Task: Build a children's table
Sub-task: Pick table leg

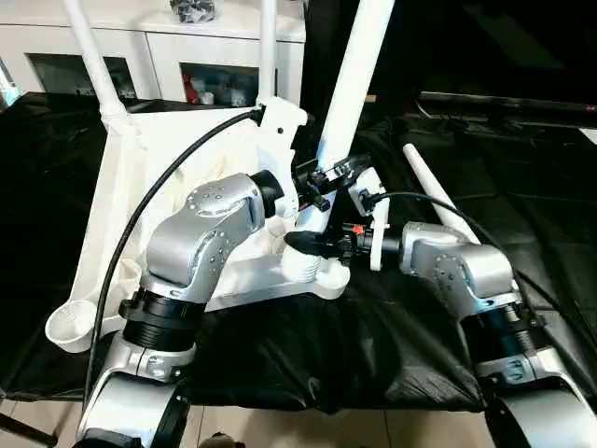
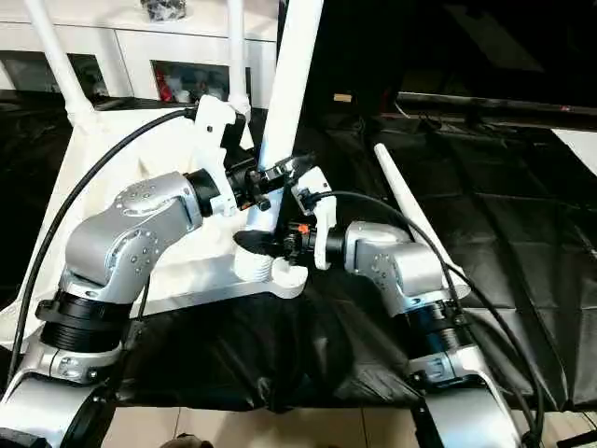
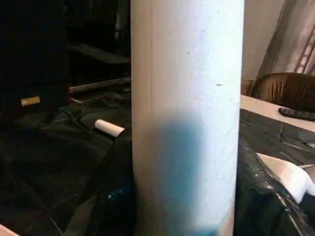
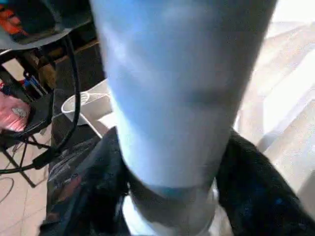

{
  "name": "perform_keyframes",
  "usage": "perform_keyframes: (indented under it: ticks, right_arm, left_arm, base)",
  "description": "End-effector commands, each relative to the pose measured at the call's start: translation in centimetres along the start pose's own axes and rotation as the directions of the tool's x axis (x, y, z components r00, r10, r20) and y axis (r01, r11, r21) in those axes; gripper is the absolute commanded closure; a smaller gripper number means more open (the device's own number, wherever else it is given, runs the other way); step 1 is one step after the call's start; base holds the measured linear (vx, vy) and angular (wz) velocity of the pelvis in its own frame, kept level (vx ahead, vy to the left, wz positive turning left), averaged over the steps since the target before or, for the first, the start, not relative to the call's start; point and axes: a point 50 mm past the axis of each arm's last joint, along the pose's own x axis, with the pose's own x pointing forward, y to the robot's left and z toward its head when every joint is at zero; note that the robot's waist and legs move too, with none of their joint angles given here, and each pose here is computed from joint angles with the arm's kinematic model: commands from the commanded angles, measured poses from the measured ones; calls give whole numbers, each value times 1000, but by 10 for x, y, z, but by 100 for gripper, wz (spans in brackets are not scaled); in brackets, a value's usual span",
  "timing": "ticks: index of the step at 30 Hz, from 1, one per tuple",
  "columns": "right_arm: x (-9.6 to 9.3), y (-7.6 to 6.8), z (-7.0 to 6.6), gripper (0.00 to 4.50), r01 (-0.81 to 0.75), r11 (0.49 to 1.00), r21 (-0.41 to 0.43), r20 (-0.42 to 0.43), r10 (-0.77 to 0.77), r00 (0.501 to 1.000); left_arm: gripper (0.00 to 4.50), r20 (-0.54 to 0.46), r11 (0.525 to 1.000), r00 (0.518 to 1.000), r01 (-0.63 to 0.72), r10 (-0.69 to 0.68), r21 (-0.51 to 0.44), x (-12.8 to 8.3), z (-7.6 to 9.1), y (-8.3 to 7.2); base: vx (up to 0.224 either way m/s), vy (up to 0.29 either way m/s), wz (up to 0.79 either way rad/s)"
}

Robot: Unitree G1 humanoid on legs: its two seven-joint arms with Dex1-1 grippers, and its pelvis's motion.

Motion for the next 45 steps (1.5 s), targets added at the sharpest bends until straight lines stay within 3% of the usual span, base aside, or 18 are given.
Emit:
perform_keyframes:
  ticks: [1, 14, 15, 19, 22, 32, 33, 34, 35, 37, 39, 41, 43, 45]
  right_arm:
    - [-2, -3, 9, 158, 27, 999, -31, 25, -26, 999]
    - [-1, -1, 10, 158, -15, 1000, -10, 54, 16, 998]
    - [-1, 0, 10, 184, -20, 1000, -9, 56, 20, 998]
    - [-1, 1, 10, 197, -27, 1000, -10, 56, 27, 998]
    - [-2, 0, 9, 238, -26, 1000, -13, 50, 27, 998]
    - [-2, 0, 7, 259, -30, 999, -27, 29, 31, 999]
    - [-2, 0, 7, 259, -29, 999, -28, 30, 30, 999]
    - [-2, 0, 7, 259, -29, 999, -28, 30, 30, 999]
    - [-2, 0, 7, 259, -26, 999, -28, 31, 27, 999]
    - [-2, 0, 6, 259, -21, 999, -31, 35, 22, 999]
    - [-2, -1, 6, 260, -3, 1000, -31, 50, 4, 999]
    - [-2, -6, 11, 261, 66, 997, -33, 107, -63, 992]
    - [-2, -8, 12, 261, 86, 996, -23, 122, -83, 989]
    - [-7, -14, 19, 261, 151, 988, -19, 184, -145, 972]
  left_arm:
    - [265, -9, 999, 999, 33, -33, 11, 3, 1, -5]
    - [265, 22, 998, 999, 50, -49, -37, 3, 5, -6]
    - [265, 25, 998, 999, 49, -48, -40, 3, 6, -5]
    - [265, 28, 997, 998, 51, -50, -49, 4, 6, -5]
    - [265, 25, 998, 998, 52, -51, -46, 4, 6, -5]
    - [265, 6, 998, 999, 50, -49, -33, 4, 5, -5]
    - [230, 1, 999, 1000, 28, -28, -39, 5, 4, -4]
    - [230, 1, 999, 1000, 26, -26, -42, 5, 4, -3]
    - [192, 12, 997, 1000, 25, -24, -74, 6, 5, -2]
    - [186, 50, 997, 999, 24, -21, -70, 6, 9, -2]
    - [178, 157, 997, 987, -22, 34, -80, 5, 21, 5]
    - [164, 322, 982, 932, -127, 167, -143, 0, 43, 20]
    - [163, 332, 977, 925, -139, 187, -164, -3, 46, 23]
    - [163, 333, 986, 930, -124, 155, -113, -13, 48, 29]
  base:
    - [0, 0, 0]
    - [0, 0, 0]
    - [0, 0, 0]
    - [0, 0, 0]
    - [0, 0, 0]
    - [0, 0, 0]
    - [0, 0, 0]
    - [0, 0, 0]
    - [0, 0, 0]
    - [0, 0, 0]
    - [0, 0, 0]
    - [0, 0, 0]
    - [0, 0, 0]
    - [0, 0, 0]
